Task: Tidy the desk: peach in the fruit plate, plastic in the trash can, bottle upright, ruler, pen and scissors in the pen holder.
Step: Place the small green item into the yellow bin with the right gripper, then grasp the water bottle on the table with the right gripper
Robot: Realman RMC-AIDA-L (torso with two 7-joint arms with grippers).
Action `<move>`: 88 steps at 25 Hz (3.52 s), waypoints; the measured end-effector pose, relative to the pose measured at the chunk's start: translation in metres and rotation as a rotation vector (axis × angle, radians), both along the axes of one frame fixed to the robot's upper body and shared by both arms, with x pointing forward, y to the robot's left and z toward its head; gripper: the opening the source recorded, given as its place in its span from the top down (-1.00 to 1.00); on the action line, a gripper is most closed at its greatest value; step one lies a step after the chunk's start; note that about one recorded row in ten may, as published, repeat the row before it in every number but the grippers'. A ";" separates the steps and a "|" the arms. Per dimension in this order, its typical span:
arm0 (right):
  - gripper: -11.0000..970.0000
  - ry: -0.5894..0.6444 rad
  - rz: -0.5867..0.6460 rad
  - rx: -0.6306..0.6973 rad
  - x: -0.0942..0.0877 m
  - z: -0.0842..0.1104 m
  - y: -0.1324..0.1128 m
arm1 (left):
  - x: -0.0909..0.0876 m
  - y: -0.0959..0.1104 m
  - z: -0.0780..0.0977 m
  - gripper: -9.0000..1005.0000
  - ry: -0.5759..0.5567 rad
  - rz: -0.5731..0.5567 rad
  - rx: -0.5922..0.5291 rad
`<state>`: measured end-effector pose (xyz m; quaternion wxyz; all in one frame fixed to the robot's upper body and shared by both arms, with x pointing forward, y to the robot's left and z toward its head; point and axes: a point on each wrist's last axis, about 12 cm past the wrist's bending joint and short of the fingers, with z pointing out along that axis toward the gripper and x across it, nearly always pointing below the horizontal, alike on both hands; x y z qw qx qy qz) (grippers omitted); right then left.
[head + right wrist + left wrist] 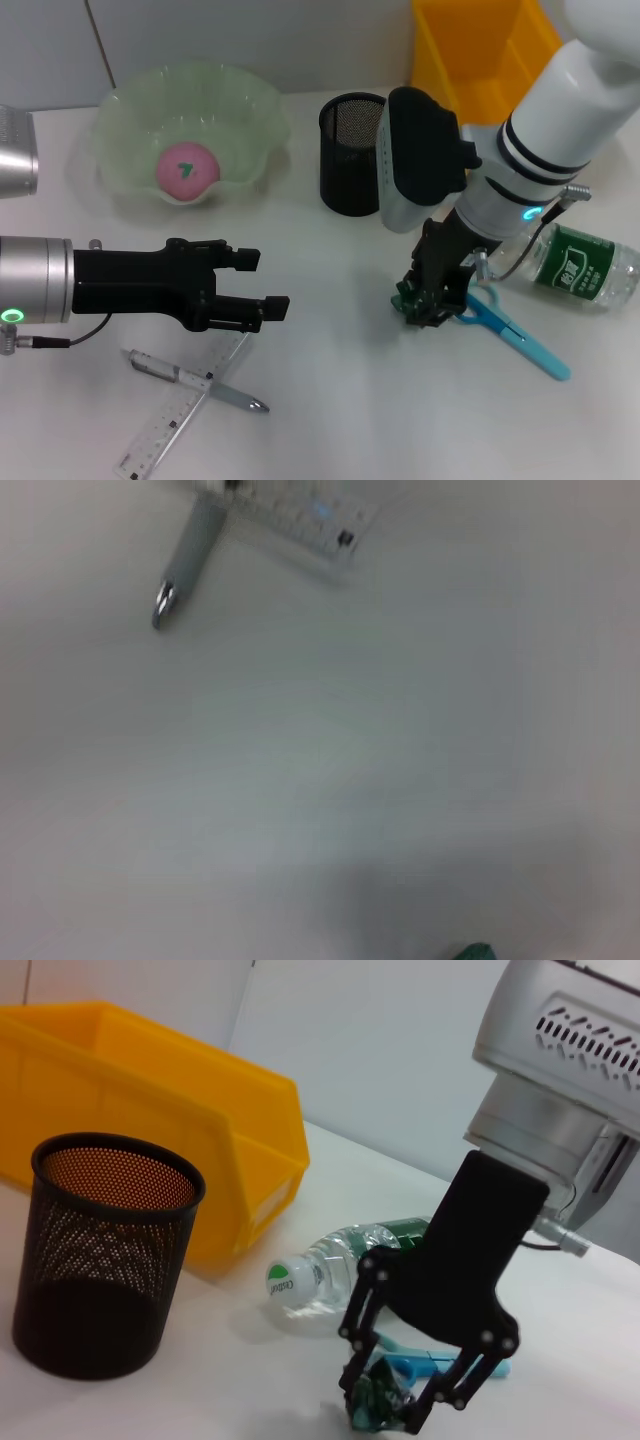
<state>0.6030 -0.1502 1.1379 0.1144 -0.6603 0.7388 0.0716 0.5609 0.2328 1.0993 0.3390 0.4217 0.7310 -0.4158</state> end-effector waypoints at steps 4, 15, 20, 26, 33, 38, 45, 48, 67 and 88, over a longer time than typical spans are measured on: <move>0.01 -0.005 -0.019 0.034 -0.001 0.017 -0.003 | 0.001 0.002 0.001 -0.73 -0.002 0.010 -0.004; 0.18 -0.278 -0.409 0.255 0.019 0.118 -0.068 | 0.000 0.001 0.000 -0.73 -0.003 0.014 -0.012; 0.28 -0.415 -0.640 0.263 0.040 0.126 -0.102 | 0.000 0.002 0.000 -0.73 0.000 0.017 -0.015; 0.36 -0.436 -0.733 0.216 0.059 0.102 -0.114 | -0.001 0.002 0.000 -0.73 0.002 0.017 -0.017; 0.33 -0.415 -0.757 0.218 0.071 0.078 -0.113 | -0.001 0.002 0.000 -0.73 0.003 0.014 -0.018; 0.01 -0.419 -0.745 0.222 0.071 0.075 -0.108 | 0.000 0.001 0.001 -0.73 0.004 0.014 -0.018; -0.35 -0.409 -0.738 0.255 0.066 0.084 -0.108 | 0.000 0.002 0.001 -0.73 0.004 0.016 -0.019; -0.41 -0.339 -0.669 0.280 0.049 0.097 -0.108 | 0.000 0.002 0.001 -0.73 0.008 0.018 -0.019; -0.41 -0.045 -0.402 0.011 -0.017 0.091 -0.137 | 0.000 0.005 0.002 -0.72 0.040 0.055 -0.047; -0.41 -0.036 -0.358 -0.108 0.001 0.035 -0.124 | 0.000 0.006 0.004 -0.72 0.047 0.060 -0.068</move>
